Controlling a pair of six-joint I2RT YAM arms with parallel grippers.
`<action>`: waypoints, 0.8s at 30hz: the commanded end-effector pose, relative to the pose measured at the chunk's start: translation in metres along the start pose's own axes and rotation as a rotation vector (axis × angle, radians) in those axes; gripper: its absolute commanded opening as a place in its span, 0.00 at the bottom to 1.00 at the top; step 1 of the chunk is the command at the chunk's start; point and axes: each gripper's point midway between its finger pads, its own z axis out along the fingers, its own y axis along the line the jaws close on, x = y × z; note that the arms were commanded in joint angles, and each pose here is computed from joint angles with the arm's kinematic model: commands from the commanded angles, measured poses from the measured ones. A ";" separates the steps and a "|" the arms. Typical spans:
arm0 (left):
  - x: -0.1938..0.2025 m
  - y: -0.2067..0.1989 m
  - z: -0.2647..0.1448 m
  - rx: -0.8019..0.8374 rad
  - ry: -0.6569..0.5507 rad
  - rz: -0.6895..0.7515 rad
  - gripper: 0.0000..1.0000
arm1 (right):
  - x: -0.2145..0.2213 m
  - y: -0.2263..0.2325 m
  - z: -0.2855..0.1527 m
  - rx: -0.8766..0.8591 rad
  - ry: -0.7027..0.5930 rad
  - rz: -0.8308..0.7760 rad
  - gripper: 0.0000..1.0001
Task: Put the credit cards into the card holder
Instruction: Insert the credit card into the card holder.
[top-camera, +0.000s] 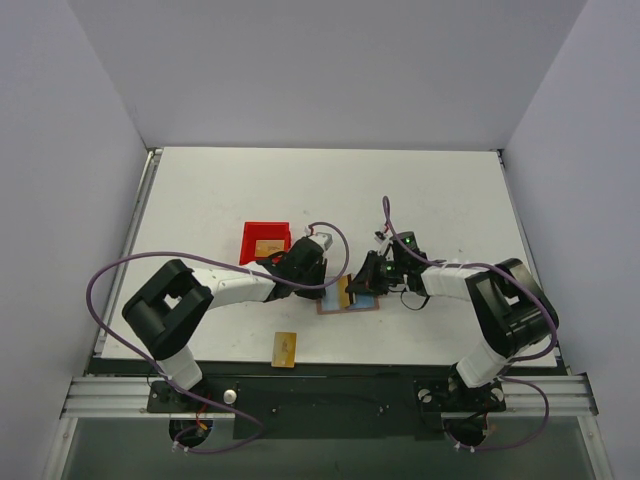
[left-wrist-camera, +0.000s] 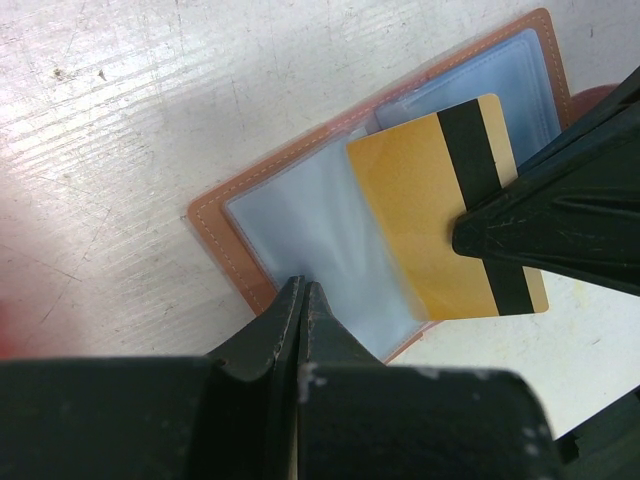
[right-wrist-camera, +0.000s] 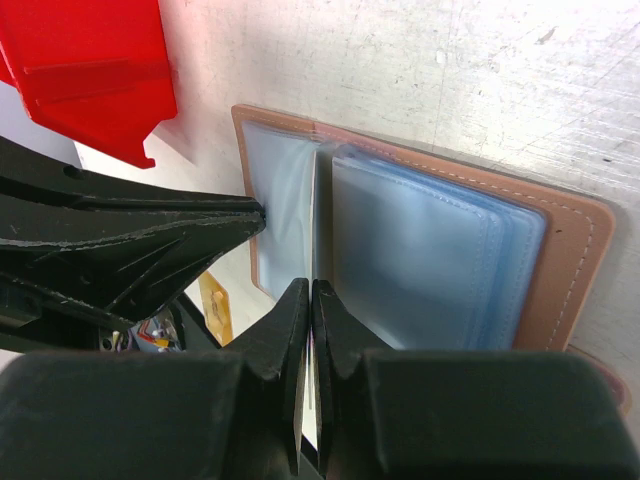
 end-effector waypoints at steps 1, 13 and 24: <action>0.008 0.008 0.007 -0.030 0.030 0.000 0.00 | 0.005 0.008 0.000 -0.054 0.016 -0.006 0.00; 0.009 0.009 0.007 -0.033 0.034 -0.005 0.00 | 0.014 0.002 -0.003 -0.045 0.025 0.012 0.00; 0.012 0.010 0.009 -0.034 0.042 -0.003 0.00 | 0.018 -0.020 -0.009 0.080 0.011 -0.002 0.00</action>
